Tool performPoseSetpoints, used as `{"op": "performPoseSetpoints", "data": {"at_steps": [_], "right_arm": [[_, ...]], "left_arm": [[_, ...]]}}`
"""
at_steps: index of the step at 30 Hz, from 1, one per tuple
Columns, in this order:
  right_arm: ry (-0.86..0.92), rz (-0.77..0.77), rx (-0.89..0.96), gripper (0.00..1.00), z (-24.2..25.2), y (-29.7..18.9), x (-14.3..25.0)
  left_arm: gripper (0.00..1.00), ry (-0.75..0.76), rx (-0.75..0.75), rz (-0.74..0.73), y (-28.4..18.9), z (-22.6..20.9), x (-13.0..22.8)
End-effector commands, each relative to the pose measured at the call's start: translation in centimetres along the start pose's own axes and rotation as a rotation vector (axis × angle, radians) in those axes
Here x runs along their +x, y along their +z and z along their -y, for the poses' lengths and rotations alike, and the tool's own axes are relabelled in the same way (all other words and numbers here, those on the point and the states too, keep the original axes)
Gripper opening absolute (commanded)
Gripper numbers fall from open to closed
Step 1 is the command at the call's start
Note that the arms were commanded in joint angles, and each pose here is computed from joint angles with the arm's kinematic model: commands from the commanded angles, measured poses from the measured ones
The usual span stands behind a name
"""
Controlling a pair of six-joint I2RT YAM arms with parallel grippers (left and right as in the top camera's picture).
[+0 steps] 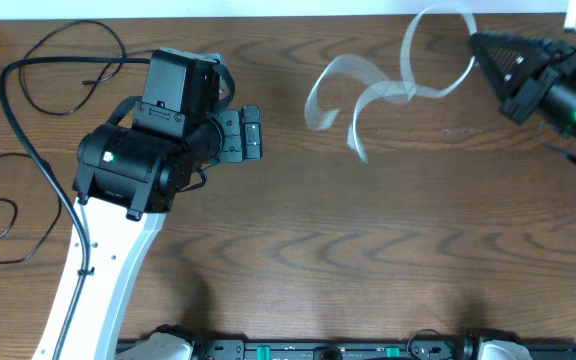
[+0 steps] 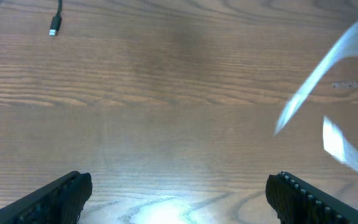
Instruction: Untangle cables
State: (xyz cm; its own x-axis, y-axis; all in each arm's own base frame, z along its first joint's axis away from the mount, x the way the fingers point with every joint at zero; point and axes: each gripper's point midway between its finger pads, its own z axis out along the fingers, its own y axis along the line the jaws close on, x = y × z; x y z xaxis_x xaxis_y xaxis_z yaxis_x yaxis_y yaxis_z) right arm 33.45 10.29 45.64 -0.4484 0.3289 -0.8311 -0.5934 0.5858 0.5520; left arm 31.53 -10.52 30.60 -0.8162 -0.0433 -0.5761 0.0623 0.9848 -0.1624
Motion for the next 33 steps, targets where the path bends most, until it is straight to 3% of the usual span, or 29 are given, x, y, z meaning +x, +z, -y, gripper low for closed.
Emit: {"op": "performPoseSetpoints", "data": {"at_steps": [1,8,13,16,19,20,25,26,30,33], "right_arm": [[0.006,-0.08,-0.091,0.01,-2.2,1.4,1.9],[-0.051,-0.238,-0.264,0.01,-5.6,3.2,6.3],[-0.032,-0.266,-0.254,0.01,-5.3,3.8,7.2],[0.006,-0.272,-0.129,0.04,-3.1,4.2,7.7],[0.058,-0.292,0.031,0.13,-0.2,4.1,8.8],[0.086,-0.31,0.115,0.21,1.4,3.9,9.5],[0.156,-0.378,0.202,0.46,3.1,3.4,11.5],[0.181,-0.404,0.213,0.64,3.4,3.3,12.2],[0.224,-0.45,0.234,0.99,4.0,3.3,13.4],[0.251,-0.478,0.247,0.99,4.5,3.4,14.1]], "left_arm": [[0.95,-0.018,0.016,0.003,-0.3,0.3,-0.1],[0.95,-0.104,0.268,-0.09,-1.0,4.7,1.2],[0.96,-0.107,0.256,-0.109,-0.9,4.4,1.7],[0.95,-0.112,0.218,-0.139,-0.8,3.7,2.5],[0.96,-0.117,0.161,-0.187,-0.5,2.7,3.7],[0.96,-0.121,0.142,-0.237,-0.2,2.4,4.7],[0.96,-0.127,0.093,-0.378,0.4,1.5,7.7],[0.95,-0.093,0.125,-0.425,0.5,1.9,8.6],[0.95,0.017,0.298,-0.51,-0.7,4.3,10.3],[0.95,0.078,0.359,-0.544,-1.4,5.3,11.3]]}}
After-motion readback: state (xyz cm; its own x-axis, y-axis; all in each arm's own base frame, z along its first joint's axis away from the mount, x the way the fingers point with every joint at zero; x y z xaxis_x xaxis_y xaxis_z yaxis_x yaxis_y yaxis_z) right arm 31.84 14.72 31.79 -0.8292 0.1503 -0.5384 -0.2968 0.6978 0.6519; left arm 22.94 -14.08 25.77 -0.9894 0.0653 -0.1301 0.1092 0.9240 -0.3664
